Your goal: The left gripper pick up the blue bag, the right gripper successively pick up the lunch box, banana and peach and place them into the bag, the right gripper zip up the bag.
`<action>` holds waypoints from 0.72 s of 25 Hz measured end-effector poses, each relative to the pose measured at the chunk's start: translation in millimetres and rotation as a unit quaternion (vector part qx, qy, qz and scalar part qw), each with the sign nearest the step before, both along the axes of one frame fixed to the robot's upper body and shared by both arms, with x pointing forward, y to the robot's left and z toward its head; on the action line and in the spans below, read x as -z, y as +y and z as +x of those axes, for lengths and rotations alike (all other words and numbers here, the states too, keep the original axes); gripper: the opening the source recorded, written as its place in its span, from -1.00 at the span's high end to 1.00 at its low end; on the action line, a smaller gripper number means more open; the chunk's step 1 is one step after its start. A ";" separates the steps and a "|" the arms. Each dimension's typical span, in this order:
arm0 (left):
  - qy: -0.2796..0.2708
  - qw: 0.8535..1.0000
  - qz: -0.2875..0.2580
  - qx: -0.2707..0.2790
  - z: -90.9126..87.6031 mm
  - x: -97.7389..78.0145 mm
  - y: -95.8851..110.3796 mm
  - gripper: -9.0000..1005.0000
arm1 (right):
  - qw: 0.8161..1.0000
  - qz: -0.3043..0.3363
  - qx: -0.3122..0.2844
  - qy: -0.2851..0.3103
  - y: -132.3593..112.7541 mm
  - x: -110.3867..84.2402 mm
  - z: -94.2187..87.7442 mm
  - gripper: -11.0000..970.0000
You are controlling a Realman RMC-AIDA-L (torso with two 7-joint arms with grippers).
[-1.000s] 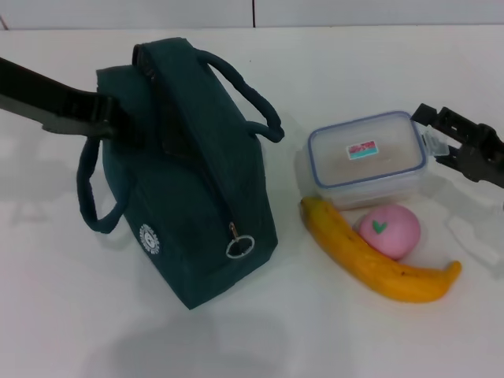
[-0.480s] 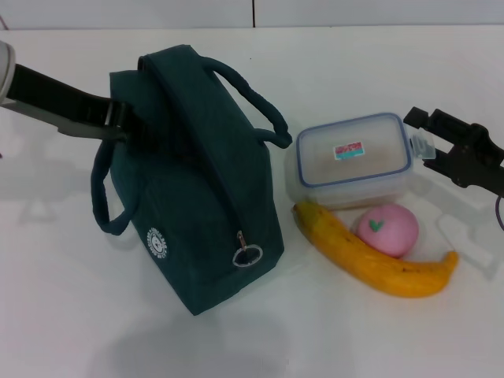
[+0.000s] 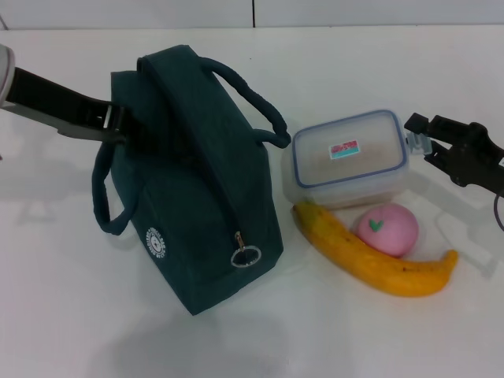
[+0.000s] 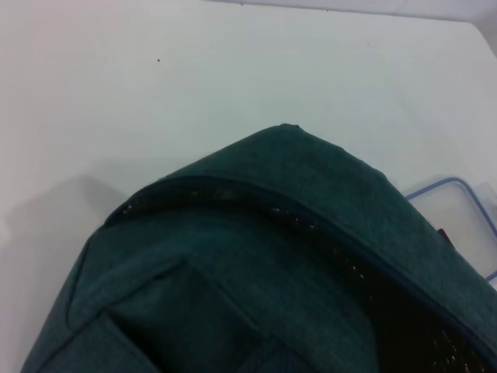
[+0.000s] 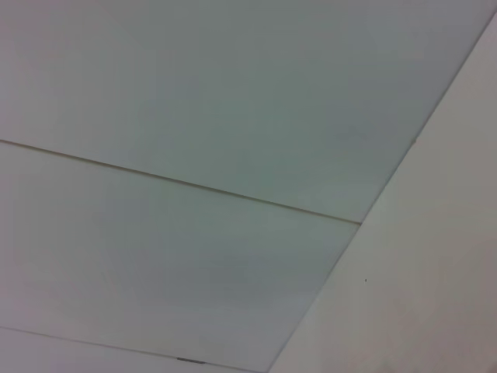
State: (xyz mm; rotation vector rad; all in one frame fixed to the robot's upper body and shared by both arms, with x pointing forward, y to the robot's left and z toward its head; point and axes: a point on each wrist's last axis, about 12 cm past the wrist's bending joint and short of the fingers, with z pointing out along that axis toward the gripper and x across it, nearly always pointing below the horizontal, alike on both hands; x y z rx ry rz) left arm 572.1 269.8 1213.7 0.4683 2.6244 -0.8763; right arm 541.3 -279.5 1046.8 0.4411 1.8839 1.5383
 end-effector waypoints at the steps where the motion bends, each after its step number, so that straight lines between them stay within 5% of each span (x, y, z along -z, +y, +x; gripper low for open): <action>1: 0.000 1.000 0.000 0.001 0.1 0.3 -0.2 0.92 | 1.000 0.000 0.000 0.000 0.4 0.0 0.2 0.11; 12: -0.010 1.000 -0.005 0.000 0.6 -0.1 4.2 0.92 | 1.000 0.004 -0.009 -0.002 5.4 -1.3 1.6 0.31; 18: -0.012 1.000 -0.005 -0.001 -0.1 -0.1 6.2 0.92 | 1.000 0.009 -0.001 0.000 4.2 0.2 -0.4 0.64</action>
